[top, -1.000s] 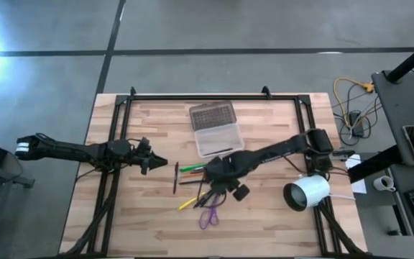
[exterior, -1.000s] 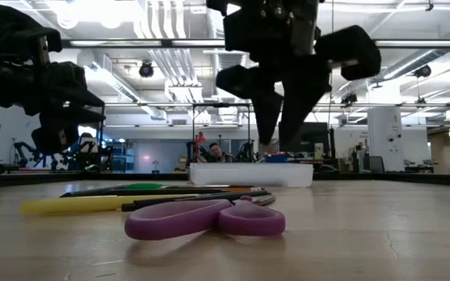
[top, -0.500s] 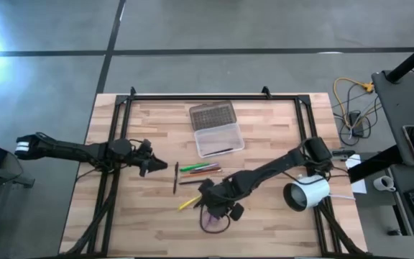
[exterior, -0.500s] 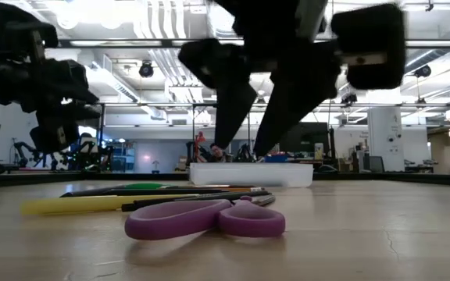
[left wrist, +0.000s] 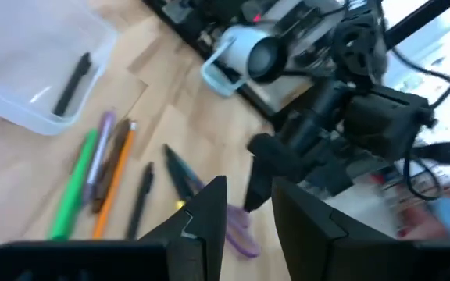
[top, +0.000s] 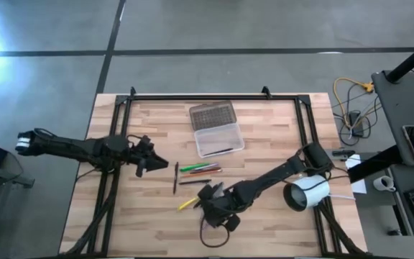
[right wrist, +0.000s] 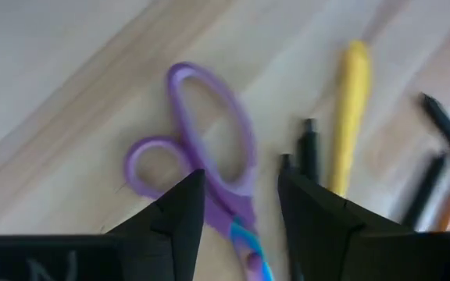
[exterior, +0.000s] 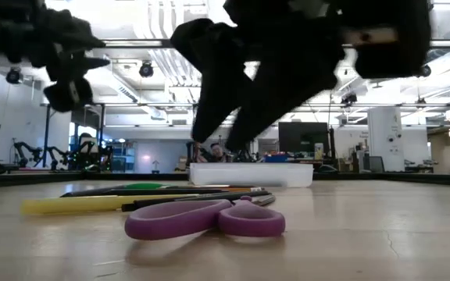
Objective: Pick & place school supplies into a supply box
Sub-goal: Put the purple scissors into the black supply box
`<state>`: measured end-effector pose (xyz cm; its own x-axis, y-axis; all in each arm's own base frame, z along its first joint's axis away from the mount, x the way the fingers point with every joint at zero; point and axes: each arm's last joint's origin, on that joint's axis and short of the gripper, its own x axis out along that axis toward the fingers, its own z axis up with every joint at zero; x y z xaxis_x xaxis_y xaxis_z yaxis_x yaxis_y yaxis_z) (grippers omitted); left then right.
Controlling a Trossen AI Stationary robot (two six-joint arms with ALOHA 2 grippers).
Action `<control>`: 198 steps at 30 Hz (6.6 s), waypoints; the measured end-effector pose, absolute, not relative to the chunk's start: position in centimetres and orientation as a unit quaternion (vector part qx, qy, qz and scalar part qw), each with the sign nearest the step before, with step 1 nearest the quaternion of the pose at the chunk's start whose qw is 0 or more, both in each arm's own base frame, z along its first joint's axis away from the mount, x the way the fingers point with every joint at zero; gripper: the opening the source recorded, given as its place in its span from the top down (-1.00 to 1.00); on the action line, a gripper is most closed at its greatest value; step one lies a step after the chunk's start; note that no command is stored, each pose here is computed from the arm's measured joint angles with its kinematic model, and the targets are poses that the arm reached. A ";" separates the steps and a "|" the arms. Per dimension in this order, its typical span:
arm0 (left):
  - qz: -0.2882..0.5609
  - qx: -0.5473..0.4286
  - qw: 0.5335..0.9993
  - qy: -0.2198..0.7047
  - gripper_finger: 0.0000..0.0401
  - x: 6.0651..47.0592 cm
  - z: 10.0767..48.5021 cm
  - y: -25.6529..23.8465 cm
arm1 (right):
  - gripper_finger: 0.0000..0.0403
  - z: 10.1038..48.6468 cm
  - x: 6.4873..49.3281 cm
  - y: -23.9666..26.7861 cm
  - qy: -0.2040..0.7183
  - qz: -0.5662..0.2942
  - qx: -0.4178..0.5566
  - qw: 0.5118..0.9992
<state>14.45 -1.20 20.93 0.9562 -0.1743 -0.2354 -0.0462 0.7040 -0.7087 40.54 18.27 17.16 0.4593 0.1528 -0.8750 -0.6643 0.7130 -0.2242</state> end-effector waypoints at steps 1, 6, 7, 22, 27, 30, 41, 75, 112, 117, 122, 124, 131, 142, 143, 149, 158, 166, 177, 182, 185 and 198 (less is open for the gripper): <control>-0.031 -0.373 0.914 0.157 0.56 14.7 21.3 -1.2 | 0.23 16.8 40.5 18.4 0.454 0.260 -0.289 0.802; -0.010 -0.346 0.912 0.220 0.56 16.1 22.2 -1.3 | 0.24 15.5 41.0 18.8 0.438 0.297 -0.307 0.791; -0.009 -0.343 0.912 0.224 0.56 16.5 22.3 -1.4 | 0.25 15.2 41.0 18.8 0.436 0.301 -0.313 0.788; -0.018 -0.319 0.917 0.237 0.56 19.9 24.6 -1.9 | 0.45 13.1 40.7 18.2 0.468 0.317 -0.277 0.777; -0.020 -0.320 0.918 0.233 0.56 19.6 24.7 -1.9 | 0.62 12.5 40.4 17.8 0.492 0.298 -0.234 0.784; -0.020 -0.320 0.918 0.234 0.56 19.5 24.6 -1.9 | 0.70 12.4 40.4 17.4 0.511 0.269 -0.193 0.793; -0.020 -0.317 0.918 0.235 0.56 19.5 24.6 -1.9 | 0.77 14.2 39.7 15.6 0.578 0.095 -0.048 0.809; 0.020 -0.268 0.911 0.314 0.56 18.6 22.5 -1.7 | 0.21 17.6 38.8 14.5 0.584 0.156 -0.080 0.792; 0.029 -0.271 0.903 0.334 0.56 18.2 21.1 -1.6 | 0.77 11.7 39.3 17.2 0.614 0.097 -0.060 0.781; 0.030 -0.270 0.901 0.339 0.56 18.1 20.8 -1.6 | 0.77 12.6 39.2 17.1 0.611 0.083 -0.044 0.786; 0.032 -0.269 0.899 0.344 0.56 18.0 20.5 -1.6 | 0.77 13.9 38.8 16.8 0.631 0.059 -0.048 0.772; 0.032 -0.269 0.899 0.344 0.56 18.0 20.4 -1.6 | 0.77 14.8 38.4 16.4 0.641 0.036 -0.062 0.764; 0.027 -0.256 0.902 0.345 0.56 17.9 20.3 -1.6 | 0.77 20.8 38.4 12.8 0.583 -0.077 -0.035 0.808; 0.033 -0.253 0.895 0.366 0.56 17.4 18.9 -1.6 | 0.77 24.9 40.1 -0.6 0.526 -0.172 -0.038 0.832; 0.034 -0.253 0.895 0.367 0.56 17.4 18.8 -1.6 | 0.77 25.0 40.3 -2.0 0.526 -0.172 -0.035 0.832; 0.045 -0.251 0.899 0.357 0.56 17.5 19.0 -1.5 | 0.77 23.1 41.7 -7.2 0.553 -0.132 -0.056 0.820; 0.122 -0.257 0.911 0.298 0.56 18.2 20.8 -1.0 | 0.76 21.5 43.9 -8.9 0.541 -0.071 -0.056 0.836; 0.178 -0.277 0.906 0.265 0.56 18.3 21.0 -0.7 | 0.75 20.7 43.8 -8.7 0.543 -0.049 -0.030 0.838; 0.185 -0.296 0.900 0.260 0.56 18.3 21.0 -0.7 | 0.72 17.6 42.9 -8.7 0.553 -0.018 -0.023 0.832; 0.185 -0.296 0.900 0.261 0.56 18.3 21.0 -0.7 | 0.55 17.7 43.6 -9.0 0.515 -0.017 -0.053 0.855; 0.185 -0.297 0.900 0.260 0.56 18.3 21.0 -0.7 | 0.41 17.9 43.8 -9.4 0.506 -0.032 -0.089 0.857; 0.276 -0.431 0.792 0.332 0.56 16.8 19.1 -0.7 | 0.13 21.4 41.3 -8.7 0.546 -0.074 -0.066 0.832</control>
<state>16.79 -0.72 19.09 0.6263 0.1512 -0.7648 -0.7243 0.4755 -0.4993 41.27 -8.67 21.37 0.3922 -0.1951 -0.8989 0.0520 0.9804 -0.1901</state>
